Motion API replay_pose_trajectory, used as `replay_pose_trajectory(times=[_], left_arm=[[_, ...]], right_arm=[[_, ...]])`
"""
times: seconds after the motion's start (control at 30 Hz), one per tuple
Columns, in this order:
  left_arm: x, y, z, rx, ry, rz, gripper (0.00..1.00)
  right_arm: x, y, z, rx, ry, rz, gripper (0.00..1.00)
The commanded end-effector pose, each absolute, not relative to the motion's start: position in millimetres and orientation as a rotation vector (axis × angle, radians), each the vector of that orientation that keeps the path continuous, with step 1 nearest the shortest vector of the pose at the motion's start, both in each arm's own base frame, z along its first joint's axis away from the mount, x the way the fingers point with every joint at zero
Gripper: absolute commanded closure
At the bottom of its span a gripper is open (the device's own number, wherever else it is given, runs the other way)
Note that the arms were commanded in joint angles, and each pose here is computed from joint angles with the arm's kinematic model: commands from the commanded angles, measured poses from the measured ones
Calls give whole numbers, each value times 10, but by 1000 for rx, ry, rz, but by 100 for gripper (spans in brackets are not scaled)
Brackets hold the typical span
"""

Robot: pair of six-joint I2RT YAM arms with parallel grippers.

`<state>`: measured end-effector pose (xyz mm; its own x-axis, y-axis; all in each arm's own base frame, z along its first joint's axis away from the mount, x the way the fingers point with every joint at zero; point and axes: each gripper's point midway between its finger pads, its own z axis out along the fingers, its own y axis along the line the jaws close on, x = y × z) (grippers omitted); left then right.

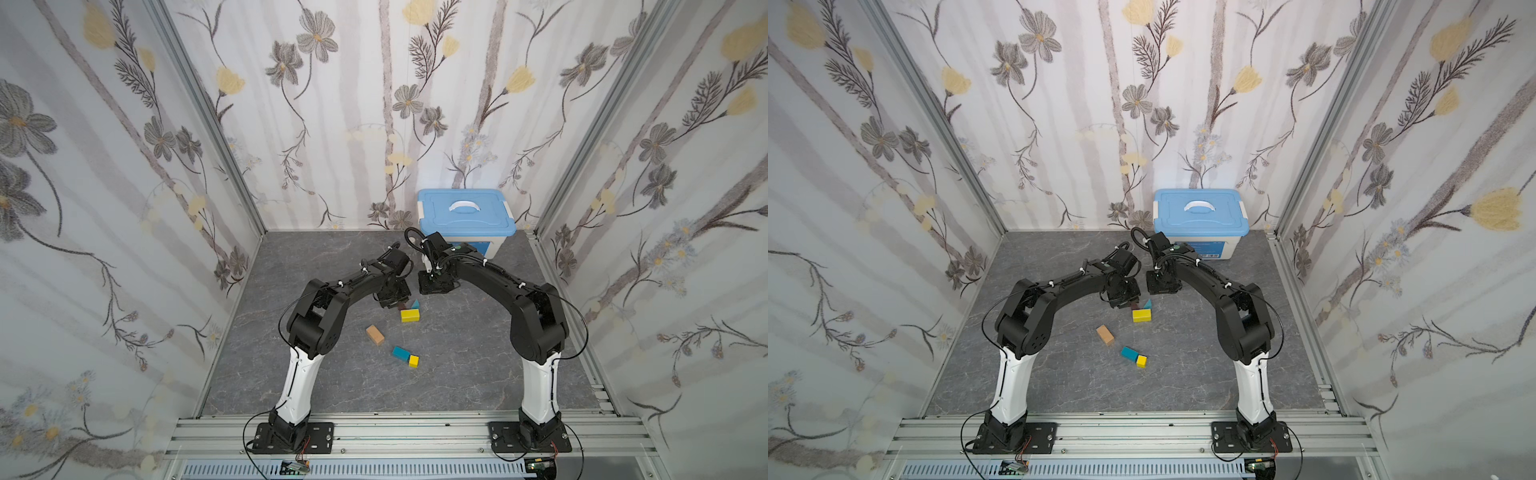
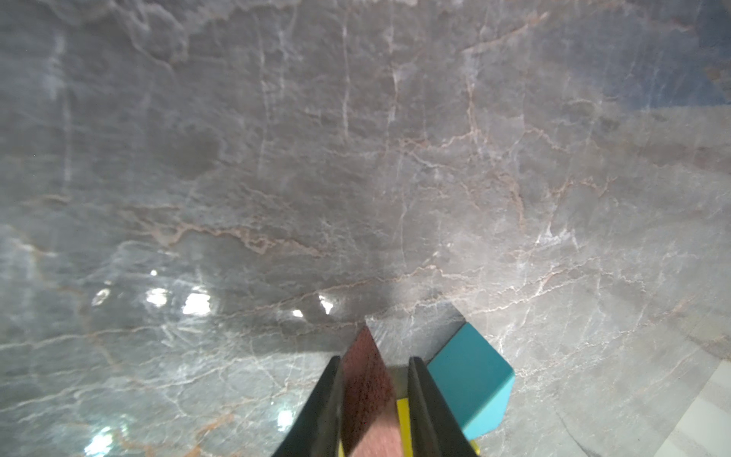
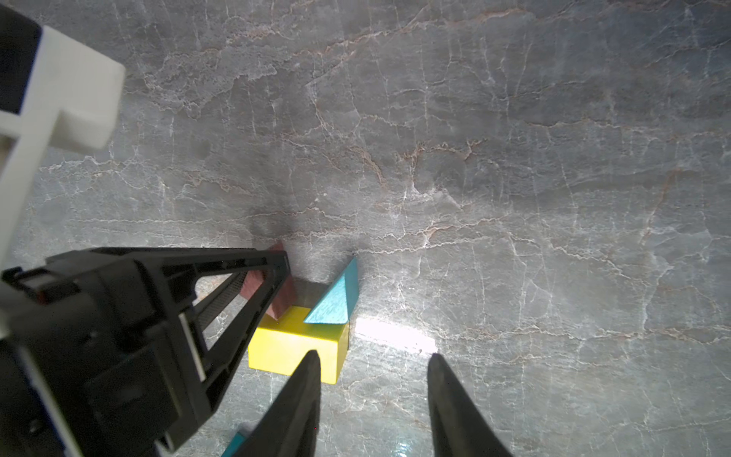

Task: Assemble a carrot with building blocks
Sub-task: Assemble the building block at the center of the board.

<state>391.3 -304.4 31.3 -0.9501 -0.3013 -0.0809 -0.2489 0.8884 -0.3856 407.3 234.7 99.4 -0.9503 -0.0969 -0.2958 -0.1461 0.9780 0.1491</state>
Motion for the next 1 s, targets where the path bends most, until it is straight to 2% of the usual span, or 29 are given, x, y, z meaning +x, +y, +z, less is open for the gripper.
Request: replay_pose_trajectory(times=[0.0,0.3,0.43,0.6,0.9,0.97], left_arm=[[3893,-3011,327,-454,2920,-551,69],[3864,-3080,378,-437,2915,-587,68],[3855,-3062,402,-436,2911,-586,55],[3868,-3019,438,-428,2894,-552,43],[3995,-2808,604,-430,2802,-483,27],[4018,-2755,547,-448,2798,-487,27]], right_arm=[[4063,2311,1005,-172,2835,225,56],[4109,2229,948,-148,2844,201,53],[4140,2205,912,-148,2849,199,48],[4129,2170,837,-145,2866,178,47],[4155,2087,634,-141,2900,126,48],[4151,2095,573,-150,2913,128,48]])
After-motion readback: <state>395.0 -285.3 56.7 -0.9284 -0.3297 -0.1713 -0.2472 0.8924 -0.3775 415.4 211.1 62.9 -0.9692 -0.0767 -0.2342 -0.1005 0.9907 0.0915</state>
